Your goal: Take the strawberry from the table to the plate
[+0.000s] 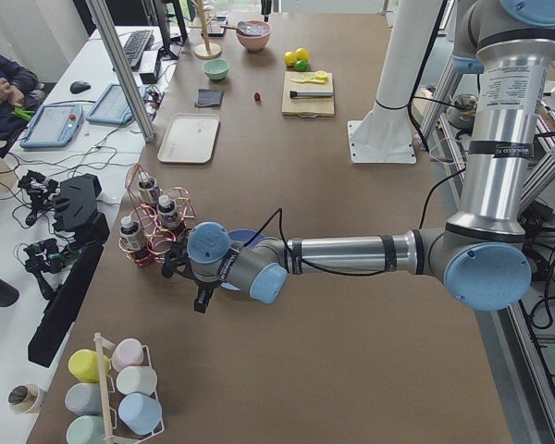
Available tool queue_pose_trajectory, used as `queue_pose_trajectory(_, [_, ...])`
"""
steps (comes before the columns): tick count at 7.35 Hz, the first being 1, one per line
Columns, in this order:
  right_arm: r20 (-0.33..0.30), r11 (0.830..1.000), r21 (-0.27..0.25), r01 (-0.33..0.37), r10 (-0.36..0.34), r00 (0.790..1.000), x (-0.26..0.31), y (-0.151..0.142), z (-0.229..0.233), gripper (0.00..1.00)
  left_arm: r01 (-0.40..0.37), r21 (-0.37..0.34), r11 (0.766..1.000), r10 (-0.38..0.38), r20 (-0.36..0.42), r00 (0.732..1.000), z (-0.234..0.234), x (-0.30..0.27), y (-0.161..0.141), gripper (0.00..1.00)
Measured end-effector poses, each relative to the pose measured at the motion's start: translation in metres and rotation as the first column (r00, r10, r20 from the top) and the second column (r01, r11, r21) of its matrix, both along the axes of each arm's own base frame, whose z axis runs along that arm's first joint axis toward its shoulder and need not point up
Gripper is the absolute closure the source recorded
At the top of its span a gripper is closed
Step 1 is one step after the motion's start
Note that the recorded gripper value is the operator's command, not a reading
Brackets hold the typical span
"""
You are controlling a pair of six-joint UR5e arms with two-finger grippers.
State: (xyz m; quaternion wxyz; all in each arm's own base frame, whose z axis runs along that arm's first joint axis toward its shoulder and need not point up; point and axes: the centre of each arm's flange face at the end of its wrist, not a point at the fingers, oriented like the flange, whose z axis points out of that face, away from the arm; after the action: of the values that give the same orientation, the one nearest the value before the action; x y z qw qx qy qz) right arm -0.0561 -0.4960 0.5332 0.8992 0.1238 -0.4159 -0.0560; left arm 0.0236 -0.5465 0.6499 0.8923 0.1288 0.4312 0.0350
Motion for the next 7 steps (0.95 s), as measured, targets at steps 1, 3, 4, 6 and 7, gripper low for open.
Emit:
queue_pose_trajectory(1, [0.011, 1.000, 0.001, -0.011, 0.011, 1.000, -0.018, 0.001, -0.006, 0.01, 0.000, -0.011, 1.000, 0.000, 0.004, 1.000, 0.016, 0.029, 0.003, 0.02])
queue_pose_trajectory(3, [0.017, 1.000, 0.018, -0.010, 0.010, 1.000, -0.032, 0.003, -0.009, 0.01, -0.007, -0.033, 0.999, 0.006, -0.023, 1.000, 0.038, 0.073, 0.015, 0.04])
queue_pose_trajectory(4, [0.016, 0.999, 0.033, -0.013, 0.012, 1.000, -0.033, 0.004, -0.009, 0.01, -0.013, -0.046, 0.999, 0.011, -0.036, 0.999, 0.043, 0.089, 0.020, 0.07])
queue_pose_trajectory(6, [0.007, 0.999, 0.045, -0.020, 0.020, 1.000, -0.033, 0.004, -0.008, 0.01, -0.024, -0.055, 0.998, 0.021, -0.045, 0.999, 0.054, 0.102, 0.027, 0.14])
queue_pose_trajectory(7, [0.003, 0.999, 0.046, -0.023, 0.022, 1.000, -0.033, 0.004, -0.007, 0.01, -0.031, -0.051, 0.998, 0.028, -0.047, 0.998, 0.056, 0.106, 0.029, 0.21])
